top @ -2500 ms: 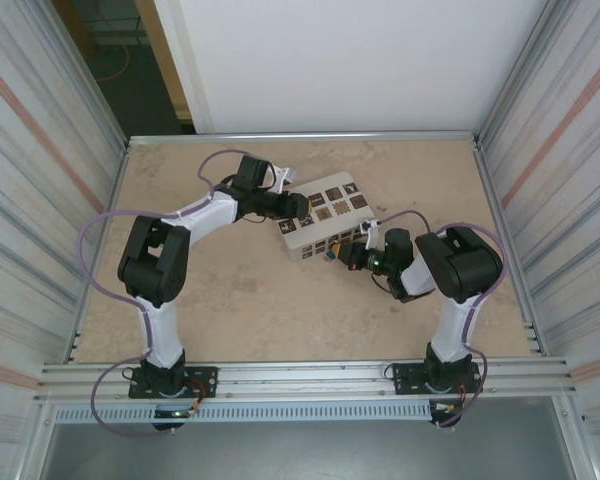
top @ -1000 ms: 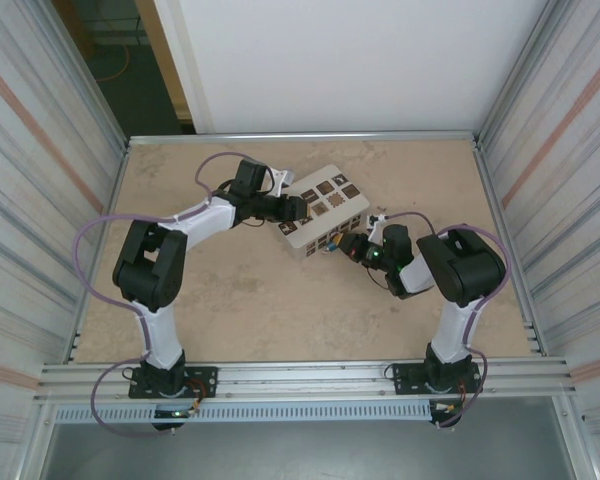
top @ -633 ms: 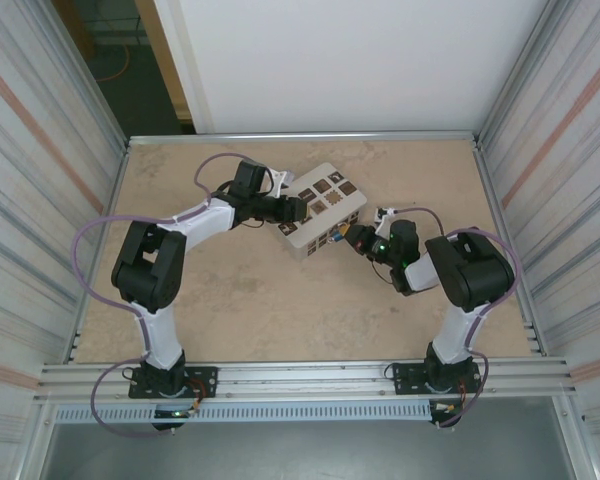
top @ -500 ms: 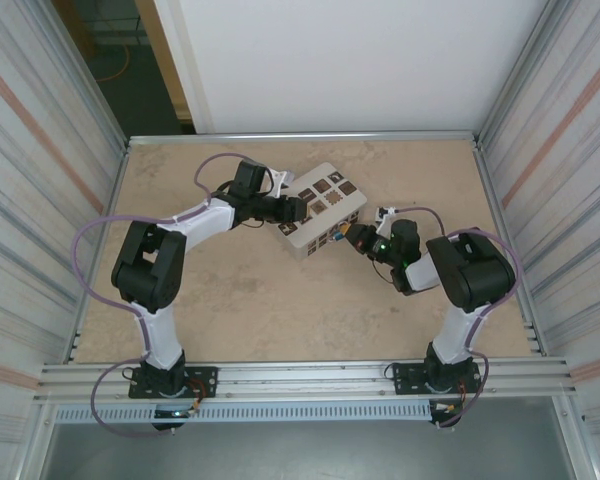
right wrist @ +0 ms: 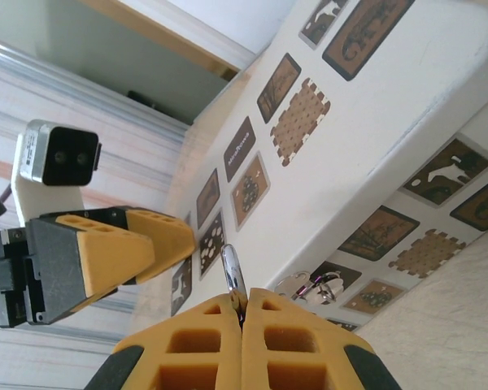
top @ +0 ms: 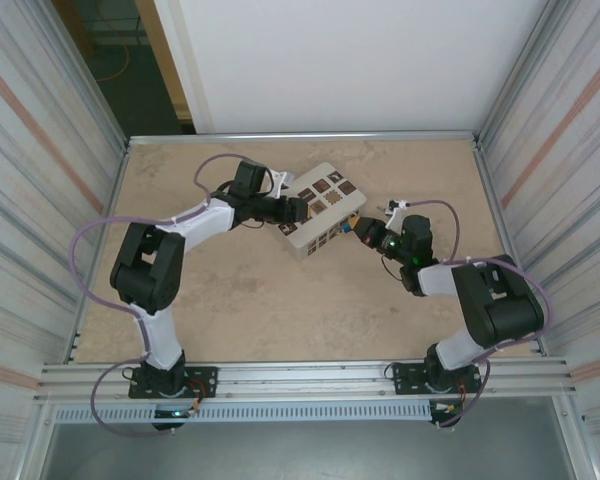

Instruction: Unlock the padlock with the key

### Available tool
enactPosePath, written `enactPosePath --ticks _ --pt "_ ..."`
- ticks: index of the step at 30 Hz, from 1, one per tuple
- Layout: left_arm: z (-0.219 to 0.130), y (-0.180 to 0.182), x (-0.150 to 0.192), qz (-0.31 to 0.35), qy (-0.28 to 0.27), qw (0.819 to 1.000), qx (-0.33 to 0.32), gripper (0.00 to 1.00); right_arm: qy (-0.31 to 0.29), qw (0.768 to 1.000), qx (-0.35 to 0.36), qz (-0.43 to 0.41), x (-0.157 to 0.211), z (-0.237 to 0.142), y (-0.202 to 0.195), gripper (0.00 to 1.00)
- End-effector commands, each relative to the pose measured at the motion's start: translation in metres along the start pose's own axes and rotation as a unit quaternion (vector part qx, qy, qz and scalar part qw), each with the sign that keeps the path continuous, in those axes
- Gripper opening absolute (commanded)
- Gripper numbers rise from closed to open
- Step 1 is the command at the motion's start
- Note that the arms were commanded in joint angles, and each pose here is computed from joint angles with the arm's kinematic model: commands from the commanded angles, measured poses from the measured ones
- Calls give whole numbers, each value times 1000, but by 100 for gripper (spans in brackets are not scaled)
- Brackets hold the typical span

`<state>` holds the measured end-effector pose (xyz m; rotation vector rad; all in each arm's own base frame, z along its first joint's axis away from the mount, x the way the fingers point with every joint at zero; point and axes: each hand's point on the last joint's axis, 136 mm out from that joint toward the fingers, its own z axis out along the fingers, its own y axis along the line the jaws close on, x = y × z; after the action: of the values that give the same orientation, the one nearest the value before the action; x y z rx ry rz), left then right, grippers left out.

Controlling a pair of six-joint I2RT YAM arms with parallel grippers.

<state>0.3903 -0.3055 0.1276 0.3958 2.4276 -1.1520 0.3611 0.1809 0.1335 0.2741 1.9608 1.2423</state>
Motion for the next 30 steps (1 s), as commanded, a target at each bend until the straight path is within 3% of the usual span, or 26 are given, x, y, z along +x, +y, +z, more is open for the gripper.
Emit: enactPosePath --ticks 1,16,30 --pt "-4 1 42 -59 67 996 -15 54 5 999 29 -38 -1 -12 0 0" --pt "-59 -45 14 5 -15 1000 -4 58 59 984 100 -134 5 -71 32 0" --pt "-132 -37 33 75 -116 984 -111 59 159 964 144 -161 38 -122 42 0"
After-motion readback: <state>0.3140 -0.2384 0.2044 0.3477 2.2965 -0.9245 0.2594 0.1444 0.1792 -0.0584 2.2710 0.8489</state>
